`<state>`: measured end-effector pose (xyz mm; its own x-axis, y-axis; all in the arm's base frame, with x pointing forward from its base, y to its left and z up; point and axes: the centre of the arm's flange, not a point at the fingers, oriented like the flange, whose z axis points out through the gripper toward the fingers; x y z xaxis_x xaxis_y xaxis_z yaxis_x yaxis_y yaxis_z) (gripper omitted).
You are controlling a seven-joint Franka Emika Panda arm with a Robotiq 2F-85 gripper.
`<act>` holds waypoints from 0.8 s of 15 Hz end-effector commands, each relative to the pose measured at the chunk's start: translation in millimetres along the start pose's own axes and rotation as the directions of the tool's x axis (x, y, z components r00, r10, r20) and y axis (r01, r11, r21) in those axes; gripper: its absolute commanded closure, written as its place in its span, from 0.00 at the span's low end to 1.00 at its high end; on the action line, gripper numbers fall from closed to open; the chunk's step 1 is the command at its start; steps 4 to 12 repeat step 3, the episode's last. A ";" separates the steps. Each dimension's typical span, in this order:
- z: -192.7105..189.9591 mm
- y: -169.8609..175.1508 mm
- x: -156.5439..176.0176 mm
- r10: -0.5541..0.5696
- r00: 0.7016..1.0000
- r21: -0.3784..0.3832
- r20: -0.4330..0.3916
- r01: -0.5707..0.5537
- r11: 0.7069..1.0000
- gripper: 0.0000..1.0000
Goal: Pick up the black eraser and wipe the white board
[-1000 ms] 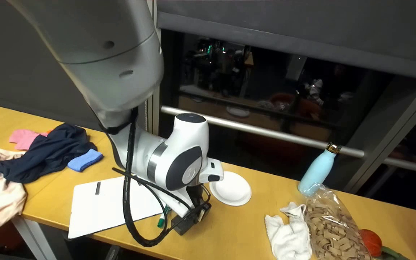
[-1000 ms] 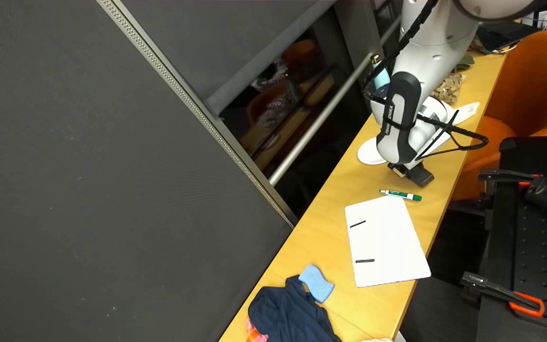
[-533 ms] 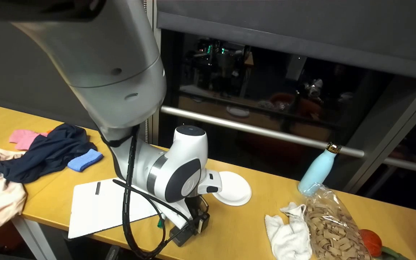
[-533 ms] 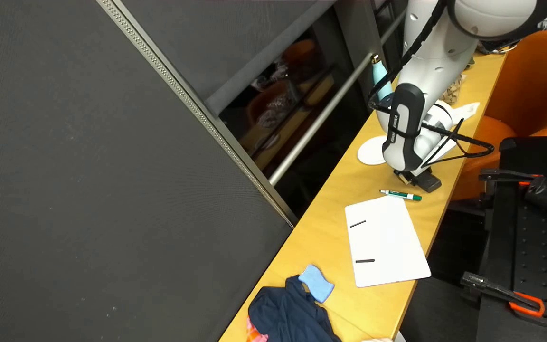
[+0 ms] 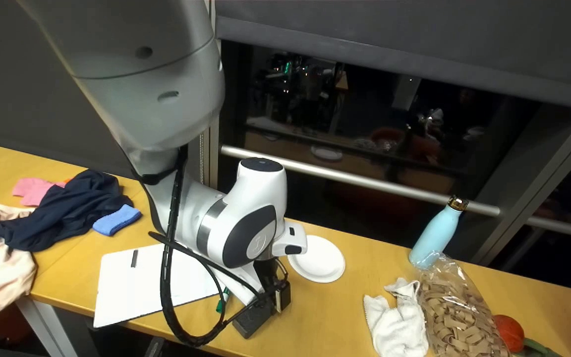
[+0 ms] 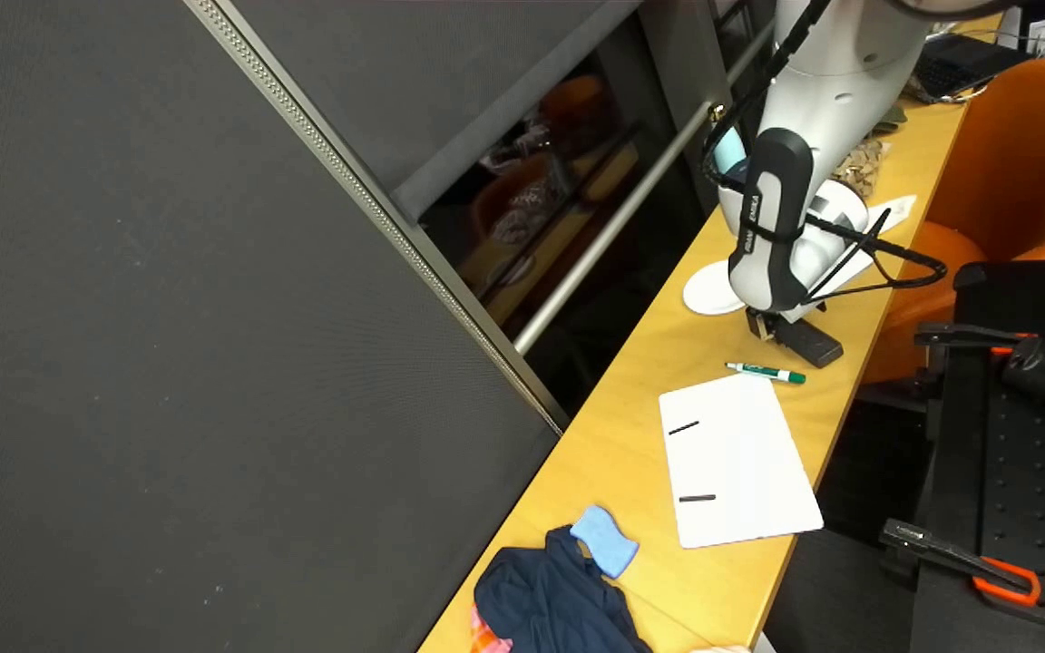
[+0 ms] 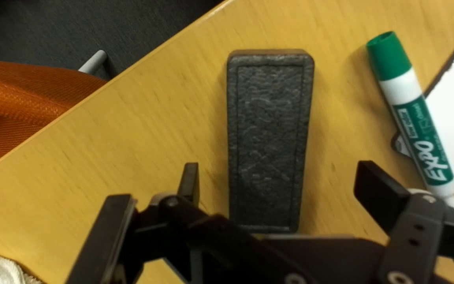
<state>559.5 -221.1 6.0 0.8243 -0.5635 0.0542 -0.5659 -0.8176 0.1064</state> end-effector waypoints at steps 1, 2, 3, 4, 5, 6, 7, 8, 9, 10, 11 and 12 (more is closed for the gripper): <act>-38.7 3.6 -24.5 0.030 0.999 0.033 -0.037 -0.029 0.999 0.00; -40.6 4.3 -25.4 0.034 0.998 0.034 -0.045 -0.032 0.999 0.00; -41.9 3.8 -27.6 0.041 0.998 0.036 -0.048 -0.039 0.999 0.00; -41.9 3.8 -27.6 0.041 0.998 0.036 -0.048 -0.039 0.999 0.00; -41.9 3.8 -27.6 0.041 0.998 0.036 -0.048 -0.039 0.999 0.00; -41.9 3.8 -27.6 0.041 0.998 0.036 -0.048 -0.039 0.999 0.00; -41.9 3.8 -27.6 0.041 0.998 0.036 -0.048 -0.039 0.999 0.00; -41.9 3.8 -27.6 0.041 0.998 0.036 -0.048 -0.039 0.999 0.00; -41.9 3.8 -27.6 0.041 0.998 0.036 -0.048 -0.039 0.999 0.00; -41.9 3.8 -27.6 0.041 0.998 0.036 -0.048 -0.039 0.999 0.00; -41.9 3.8 -27.6 0.041 0.998 0.036 -0.048 -0.039 0.999 0.00; -41.9 3.8 -27.6 0.041 0.998 0.036 -0.048 -0.039 0.999 0.00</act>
